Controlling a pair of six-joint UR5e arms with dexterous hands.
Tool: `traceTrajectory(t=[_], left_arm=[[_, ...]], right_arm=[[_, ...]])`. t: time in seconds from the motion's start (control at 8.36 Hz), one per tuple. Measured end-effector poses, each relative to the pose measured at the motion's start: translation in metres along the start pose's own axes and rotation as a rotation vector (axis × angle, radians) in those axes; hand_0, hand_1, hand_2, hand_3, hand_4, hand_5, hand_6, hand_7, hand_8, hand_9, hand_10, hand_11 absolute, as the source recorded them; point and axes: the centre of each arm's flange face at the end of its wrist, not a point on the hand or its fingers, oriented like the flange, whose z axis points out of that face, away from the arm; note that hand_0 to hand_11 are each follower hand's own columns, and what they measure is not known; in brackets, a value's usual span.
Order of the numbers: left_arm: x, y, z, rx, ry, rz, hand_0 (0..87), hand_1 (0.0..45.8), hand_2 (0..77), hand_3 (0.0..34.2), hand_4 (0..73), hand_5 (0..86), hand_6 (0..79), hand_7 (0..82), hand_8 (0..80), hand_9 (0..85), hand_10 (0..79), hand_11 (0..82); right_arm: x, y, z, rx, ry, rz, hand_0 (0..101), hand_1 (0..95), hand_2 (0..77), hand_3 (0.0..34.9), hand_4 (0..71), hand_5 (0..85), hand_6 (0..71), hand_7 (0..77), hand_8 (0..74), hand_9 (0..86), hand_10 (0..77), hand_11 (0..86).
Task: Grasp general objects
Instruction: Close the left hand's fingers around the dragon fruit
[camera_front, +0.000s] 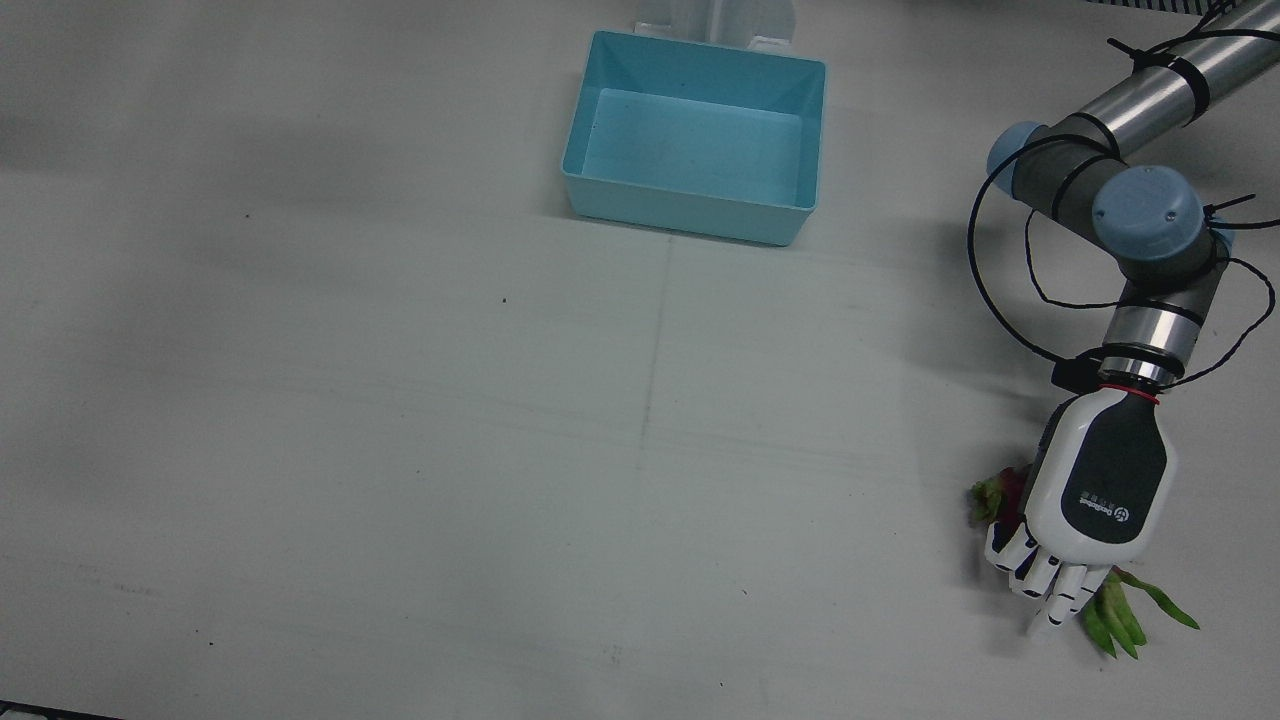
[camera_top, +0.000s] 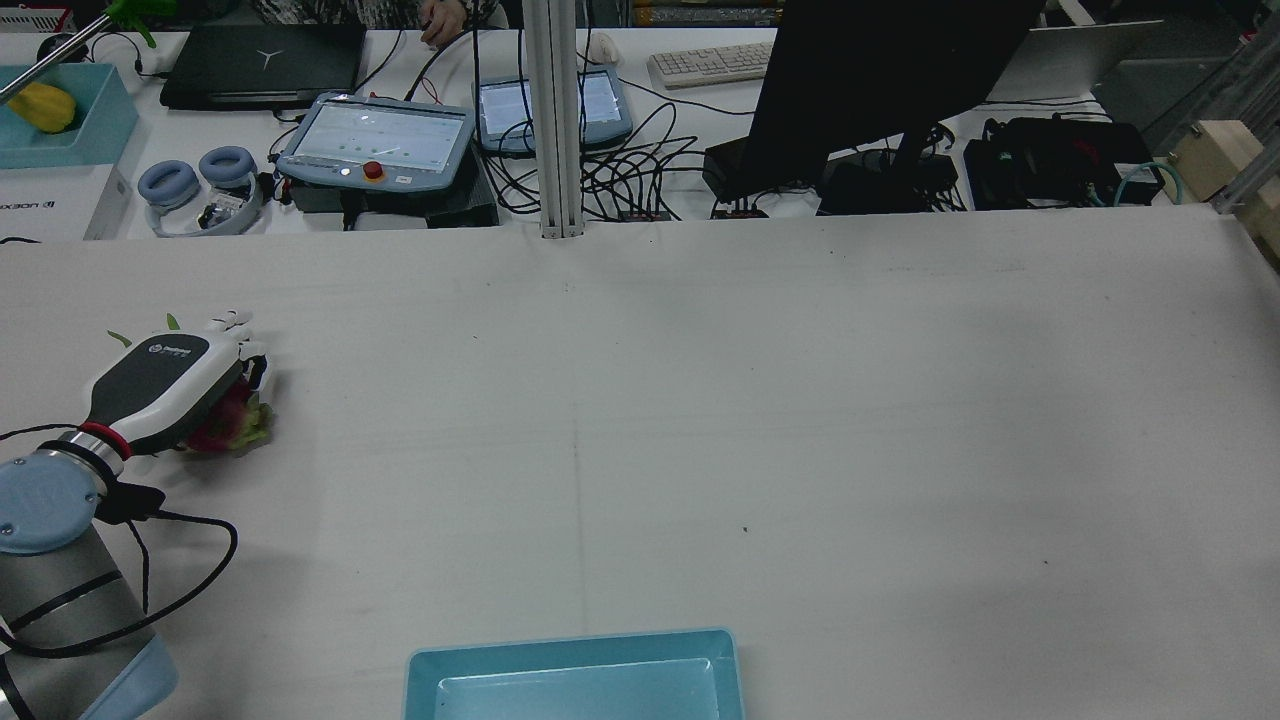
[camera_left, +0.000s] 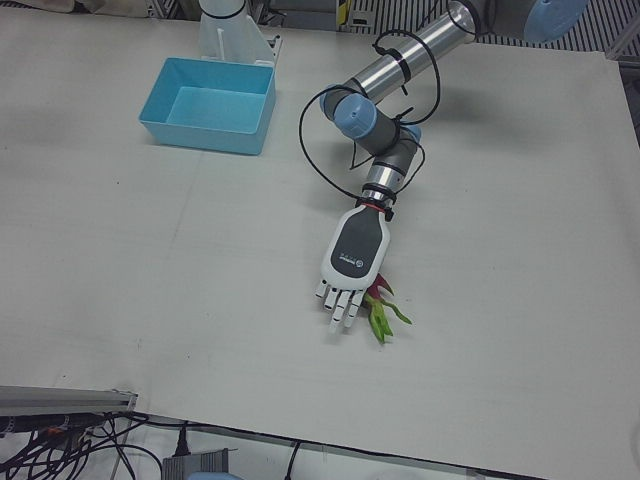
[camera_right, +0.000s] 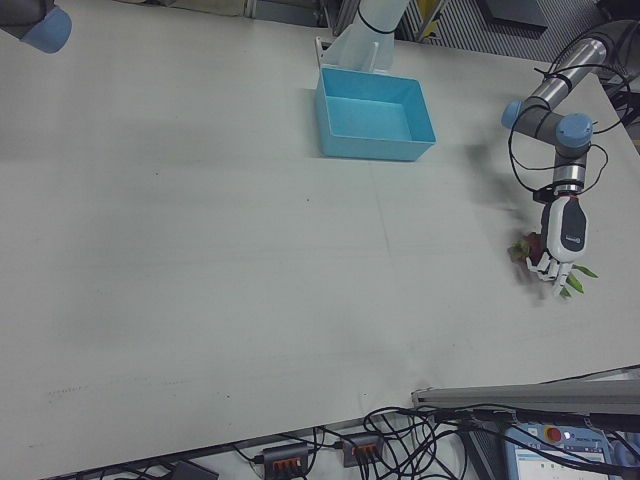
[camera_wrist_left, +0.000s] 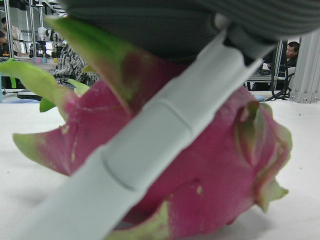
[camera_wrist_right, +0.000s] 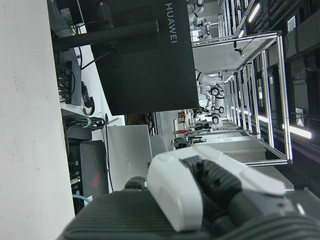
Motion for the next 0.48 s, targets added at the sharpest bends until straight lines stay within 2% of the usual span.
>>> traceTrajectory(t=[0.12, 0.24, 0.36, 0.48], left_arm=[[-0.0013, 0.0000, 0.0003, 0.002, -0.002, 0.001, 79.3, 0.0, 0.0, 0.0, 26.2, 68.7, 21.8, 68.7, 1.6, 18.0, 22.4, 18.0], [-0.0020, 0.0000, 0.0004, 0.003, -0.003, 0.001, 79.1, 0.0, 0.0, 0.0, 32.7, 67.6, 27.8, 67.6, 2.7, 17.5, 22.4, 24.5], [-0.0021, 0.0000, 0.0004, 0.004, -0.003, 0.001, 78.1, 0.0, 0.0, 0.0, 38.7, 67.1, 32.7, 67.1, 8.2, 17.5, 22.4, 32.2], [-0.0022, 0.0001, 0.0005, 0.004, -0.003, 0.001, 77.8, 0.0, 0.0, 0.0, 38.7, 67.1, 32.7, 67.1, 8.2, 17.5, 22.4, 32.2]], right_arm=[[0.0000, 0.0000, 0.0000, 0.000, 0.000, 0.000, 0, 94.9, 77.4, 0.0, 0.0, 0.0, 0.0, 0.0, 0.0, 0.5, 0.0, 0.5], [0.0000, 0.0000, 0.0000, 0.000, 0.000, 0.000, 0, 94.9, 77.4, 0.0, 0.0, 0.0, 0.0, 0.0, 0.0, 0.5, 0.0, 0.5], [0.0000, 0.0000, 0.0000, 0.000, 0.000, 0.000, 0, 94.9, 77.4, 0.0, 0.0, 0.0, 0.0, 0.0, 0.0, 0.5, 0.0, 0.5], [0.0000, 0.0000, 0.0000, 0.000, 0.000, 0.000, 0, 94.9, 77.4, 0.0, 0.0, 0.0, 0.0, 0.0, 0.0, 0.5, 0.0, 0.5]])
